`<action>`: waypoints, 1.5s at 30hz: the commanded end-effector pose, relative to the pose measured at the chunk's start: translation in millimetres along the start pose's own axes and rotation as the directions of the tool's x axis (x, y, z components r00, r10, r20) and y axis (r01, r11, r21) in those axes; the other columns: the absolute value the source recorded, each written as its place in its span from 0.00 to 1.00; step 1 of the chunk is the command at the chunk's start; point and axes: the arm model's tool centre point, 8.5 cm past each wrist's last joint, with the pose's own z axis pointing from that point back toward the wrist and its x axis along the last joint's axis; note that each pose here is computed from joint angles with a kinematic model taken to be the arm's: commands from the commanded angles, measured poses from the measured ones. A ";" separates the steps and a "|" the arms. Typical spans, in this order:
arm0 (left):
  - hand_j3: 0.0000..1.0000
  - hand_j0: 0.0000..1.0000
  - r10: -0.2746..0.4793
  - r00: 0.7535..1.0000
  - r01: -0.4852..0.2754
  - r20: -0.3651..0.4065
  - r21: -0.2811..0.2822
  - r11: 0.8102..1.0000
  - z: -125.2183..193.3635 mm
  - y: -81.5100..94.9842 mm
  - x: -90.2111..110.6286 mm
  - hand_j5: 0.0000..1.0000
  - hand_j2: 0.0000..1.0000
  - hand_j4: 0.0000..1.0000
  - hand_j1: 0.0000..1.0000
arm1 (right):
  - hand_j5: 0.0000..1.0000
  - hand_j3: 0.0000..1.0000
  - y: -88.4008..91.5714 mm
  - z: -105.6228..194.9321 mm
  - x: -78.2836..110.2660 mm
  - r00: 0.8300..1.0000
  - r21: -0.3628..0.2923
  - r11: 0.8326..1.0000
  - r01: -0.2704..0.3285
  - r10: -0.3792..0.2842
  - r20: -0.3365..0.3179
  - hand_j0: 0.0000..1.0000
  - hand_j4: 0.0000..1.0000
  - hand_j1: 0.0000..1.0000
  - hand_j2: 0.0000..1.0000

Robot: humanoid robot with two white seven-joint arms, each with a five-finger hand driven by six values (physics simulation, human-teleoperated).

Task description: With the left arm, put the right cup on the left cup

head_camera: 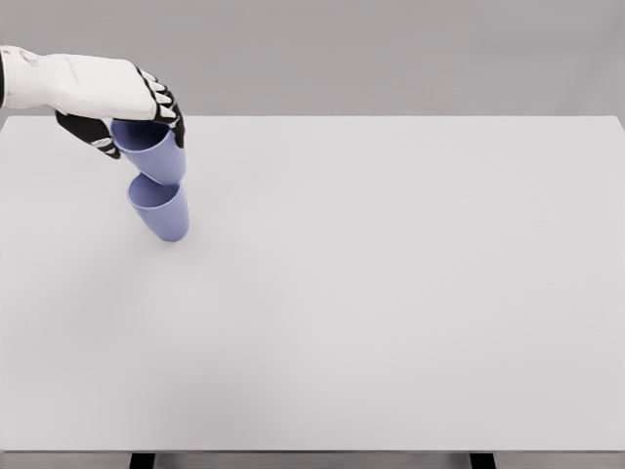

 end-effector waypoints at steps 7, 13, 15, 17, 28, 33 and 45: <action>0.66 0.66 0.017 1.000 -0.017 -0.018 -0.018 1.000 9.4 -10.4 -2.7 0.66 0.66 0.66 0.66 | 1.00 1.00 0.0 0.0 0.2 1.000 0.000 1.000 0.000 0.000 0.001 1.00 1.00 1.00 1.00; 0.66 0.66 0.022 1.000 -0.022 -0.015 -0.033 0.999 7.7 -15.2 -2.2 0.66 0.66 0.66 0.66 | 1.00 1.00 0.0 0.0 0.2 1.000 0.000 1.000 0.000 0.000 0.001 1.00 1.00 1.00 1.00; 0.66 0.66 0.018 1.000 -0.019 -0.015 -0.033 0.999 7.8 -13.6 -2.1 0.66 0.66 0.66 0.66 | 1.00 1.00 0.0 0.0 0.2 1.000 0.000 1.000 0.000 0.000 0.001 1.00 1.00 1.00 1.00; 0.66 0.66 0.022 1.000 -0.022 -0.015 -0.036 0.999 7.4 -15.8 -2.0 0.66 0.66 0.66 0.66 | 1.00 1.00 0.0 0.0 0.2 1.000 0.000 1.000 0.000 0.000 0.001 1.00 1.00 1.00 1.00; 0.66 0.66 0.002 1.000 -0.002 -0.019 -0.028 1.000 18.1 -10.4 2.1 0.66 0.66 0.66 0.66 | 1.00 1.00 0.0 0.0 0.2 1.000 0.000 1.000 0.000 0.000 0.001 1.00 1.00 1.00 1.00; 0.66 0.66 -0.007 1.000 0.007 -0.013 -0.027 1.000 21.2 -9.2 6.2 0.66 0.66 0.66 0.66 | 1.00 1.00 0.0 0.0 0.2 1.000 0.000 1.000 0.000 0.000 0.001 1.00 1.00 1.00 1.00; 0.66 0.66 -0.001 1.000 0.001 -0.003 -0.037 0.999 14.7 -12.2 6.5 0.66 0.66 0.66 0.66 | 1.00 1.00 0.0 0.0 0.2 1.000 0.000 1.000 0.000 0.000 0.001 1.00 1.00 1.00 1.00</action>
